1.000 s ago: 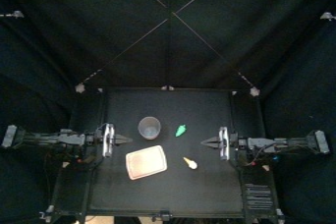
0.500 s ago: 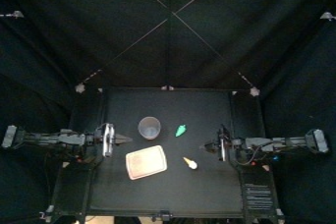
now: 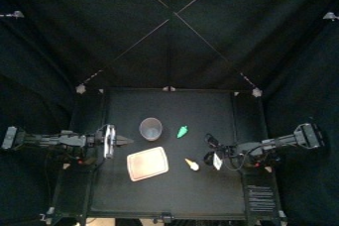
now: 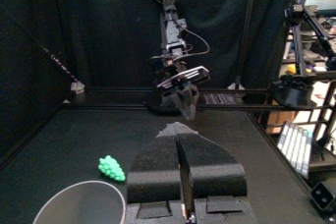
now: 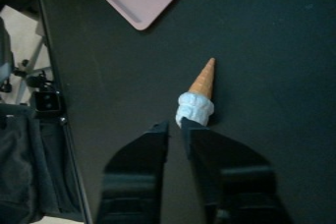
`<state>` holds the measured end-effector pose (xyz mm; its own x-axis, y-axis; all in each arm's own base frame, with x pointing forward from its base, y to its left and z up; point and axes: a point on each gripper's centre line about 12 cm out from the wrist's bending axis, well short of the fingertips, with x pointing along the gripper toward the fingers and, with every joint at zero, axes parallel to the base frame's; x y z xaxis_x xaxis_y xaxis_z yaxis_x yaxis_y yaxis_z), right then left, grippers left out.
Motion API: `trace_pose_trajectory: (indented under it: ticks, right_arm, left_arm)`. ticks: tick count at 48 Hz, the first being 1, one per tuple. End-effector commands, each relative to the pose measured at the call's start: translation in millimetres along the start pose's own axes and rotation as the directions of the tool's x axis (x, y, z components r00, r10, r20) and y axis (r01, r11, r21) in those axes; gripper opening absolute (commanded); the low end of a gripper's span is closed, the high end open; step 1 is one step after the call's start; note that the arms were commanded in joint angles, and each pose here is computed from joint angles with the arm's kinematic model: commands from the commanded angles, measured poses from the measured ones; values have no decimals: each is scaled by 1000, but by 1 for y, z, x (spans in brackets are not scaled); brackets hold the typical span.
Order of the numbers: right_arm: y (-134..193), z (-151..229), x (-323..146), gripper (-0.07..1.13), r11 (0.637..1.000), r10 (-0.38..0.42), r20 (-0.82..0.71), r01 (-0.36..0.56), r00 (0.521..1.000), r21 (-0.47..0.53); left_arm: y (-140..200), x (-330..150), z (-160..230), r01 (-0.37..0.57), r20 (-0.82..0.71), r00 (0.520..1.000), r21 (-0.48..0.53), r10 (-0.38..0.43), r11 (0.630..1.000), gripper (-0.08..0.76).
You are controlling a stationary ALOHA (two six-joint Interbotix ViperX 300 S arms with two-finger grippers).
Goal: Pick the ice cream then place it in the grey bowl
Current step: Pick the ice cream
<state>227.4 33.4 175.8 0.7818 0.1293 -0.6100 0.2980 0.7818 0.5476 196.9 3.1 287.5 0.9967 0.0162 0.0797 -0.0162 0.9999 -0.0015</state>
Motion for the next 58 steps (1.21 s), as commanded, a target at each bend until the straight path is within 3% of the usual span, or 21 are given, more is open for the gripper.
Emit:
trace_pose_trajectory:
  ticks: [1,5,9,58]
  right_arm:
    - [6,8,11,833,1000,-10,-6,10,1000,1]
    - [7,8,20,986,1000,-29,-28,29,999,-4]
    - [6,8,27,1050,999,-44,-45,44,998,-6]
    - [3,-9,107,1039,982,-189,-251,188,949,-28]
  left_arm:
    - [0,2,5,0,12,1000,3,0,1000,-35]
    - [0,1,4,0,11,1000,2,0,1000,-35]
    - [0,1,4,0,12,1000,2,0,1000,-35]
    - [-1,0,3,3,9,1000,1,-3,1000,-35]
